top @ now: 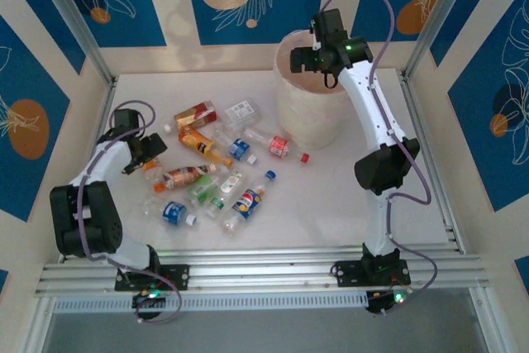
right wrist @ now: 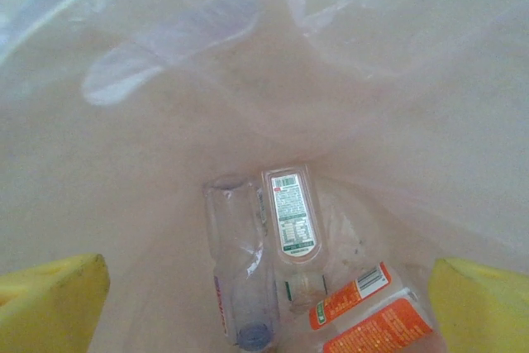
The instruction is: Put the plastic bottles in the bin
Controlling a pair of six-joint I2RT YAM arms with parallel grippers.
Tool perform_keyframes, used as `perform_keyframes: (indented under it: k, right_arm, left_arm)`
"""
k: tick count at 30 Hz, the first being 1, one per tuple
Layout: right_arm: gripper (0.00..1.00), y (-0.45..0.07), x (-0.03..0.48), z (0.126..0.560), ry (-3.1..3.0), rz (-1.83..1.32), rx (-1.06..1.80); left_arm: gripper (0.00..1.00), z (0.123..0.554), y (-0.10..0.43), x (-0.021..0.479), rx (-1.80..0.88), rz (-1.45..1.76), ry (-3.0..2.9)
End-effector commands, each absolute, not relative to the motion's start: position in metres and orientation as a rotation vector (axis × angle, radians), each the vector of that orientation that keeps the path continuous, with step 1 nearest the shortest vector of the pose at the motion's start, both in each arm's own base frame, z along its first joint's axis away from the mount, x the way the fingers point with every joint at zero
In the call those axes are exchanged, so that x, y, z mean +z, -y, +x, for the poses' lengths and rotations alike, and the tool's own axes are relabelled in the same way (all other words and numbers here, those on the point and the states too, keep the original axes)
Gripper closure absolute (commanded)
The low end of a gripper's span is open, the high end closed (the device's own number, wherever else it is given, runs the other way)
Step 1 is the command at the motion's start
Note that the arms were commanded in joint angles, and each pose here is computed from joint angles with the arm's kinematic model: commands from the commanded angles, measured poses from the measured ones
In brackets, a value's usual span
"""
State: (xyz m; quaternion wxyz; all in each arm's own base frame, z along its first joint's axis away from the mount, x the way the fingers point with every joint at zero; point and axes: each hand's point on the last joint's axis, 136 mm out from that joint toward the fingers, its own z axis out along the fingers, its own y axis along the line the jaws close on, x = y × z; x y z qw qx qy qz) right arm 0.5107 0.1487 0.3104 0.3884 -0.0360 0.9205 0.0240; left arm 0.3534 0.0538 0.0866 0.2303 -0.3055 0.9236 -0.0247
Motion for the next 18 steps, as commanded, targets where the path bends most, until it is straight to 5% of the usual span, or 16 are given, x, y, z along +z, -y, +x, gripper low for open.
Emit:
perform_keyframes:
  k: [1, 18]
  right_arm:
    - [0.01, -0.145, 0.329, 0.502, -2.287, -0.088, 0.005]
    - [0.01, -0.172, 0.375, 0.448, -2.137, -0.158, -0.006]
  left_arm:
    - [0.1, 0.36, -0.058, 0.079, -0.103, -0.858, -2.542]
    - [0.15, 0.378, -0.071, 0.036, -0.068, -0.903, -2.617]
